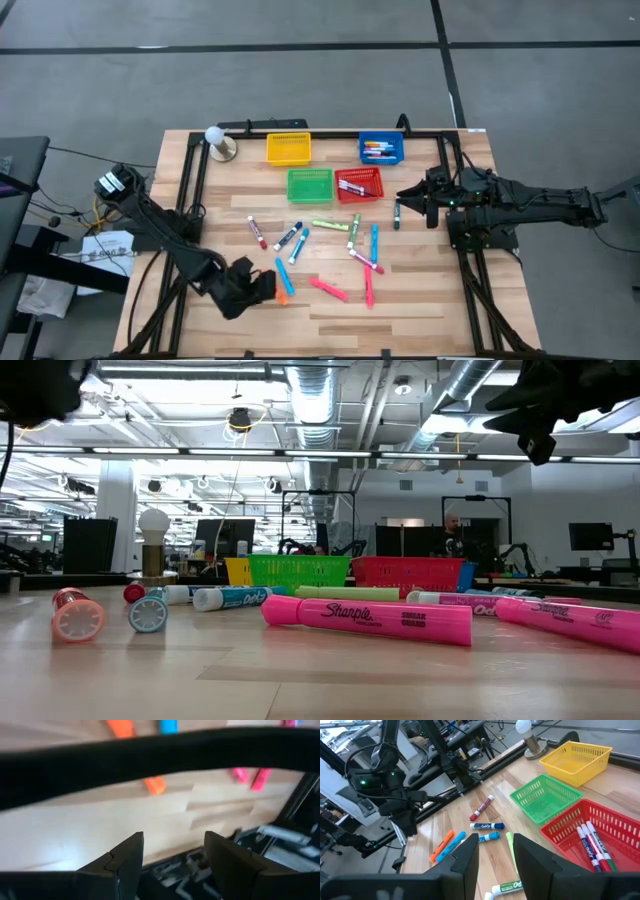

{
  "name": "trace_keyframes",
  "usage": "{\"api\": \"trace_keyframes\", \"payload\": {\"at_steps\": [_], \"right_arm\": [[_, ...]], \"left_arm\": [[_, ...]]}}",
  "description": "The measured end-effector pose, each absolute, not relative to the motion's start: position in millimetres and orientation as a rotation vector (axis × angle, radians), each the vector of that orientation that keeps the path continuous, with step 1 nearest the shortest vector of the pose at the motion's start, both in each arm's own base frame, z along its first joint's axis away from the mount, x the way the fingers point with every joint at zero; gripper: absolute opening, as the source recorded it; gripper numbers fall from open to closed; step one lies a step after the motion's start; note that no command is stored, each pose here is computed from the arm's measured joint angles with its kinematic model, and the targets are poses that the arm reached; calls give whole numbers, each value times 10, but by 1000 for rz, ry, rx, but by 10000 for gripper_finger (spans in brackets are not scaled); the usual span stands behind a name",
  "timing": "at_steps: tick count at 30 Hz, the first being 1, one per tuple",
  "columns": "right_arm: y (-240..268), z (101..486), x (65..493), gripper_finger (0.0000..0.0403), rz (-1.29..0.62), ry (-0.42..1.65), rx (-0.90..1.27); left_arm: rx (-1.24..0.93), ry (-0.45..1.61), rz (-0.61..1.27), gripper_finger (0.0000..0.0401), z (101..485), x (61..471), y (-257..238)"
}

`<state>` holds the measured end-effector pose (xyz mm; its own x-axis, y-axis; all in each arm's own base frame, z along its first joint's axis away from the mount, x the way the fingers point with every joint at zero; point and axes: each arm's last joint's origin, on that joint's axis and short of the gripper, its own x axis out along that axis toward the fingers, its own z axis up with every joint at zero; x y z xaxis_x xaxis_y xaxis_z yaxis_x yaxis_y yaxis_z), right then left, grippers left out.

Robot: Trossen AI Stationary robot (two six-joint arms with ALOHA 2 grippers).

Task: Pick & Place Markers
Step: Put the orange sharpie into the yellow bin

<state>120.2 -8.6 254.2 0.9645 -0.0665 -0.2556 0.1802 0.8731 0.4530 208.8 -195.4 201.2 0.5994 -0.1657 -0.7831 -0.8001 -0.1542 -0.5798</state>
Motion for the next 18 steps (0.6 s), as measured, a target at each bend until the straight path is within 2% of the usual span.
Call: {"api": "trace_keyframes", "payload": {"at_steps": [18], "right_arm": [[-86, 2543, 1202, 111, -128, 237, 470]], "left_arm": [[-1606, 788, 906, 209, 1665, 2348, -1736]]}}
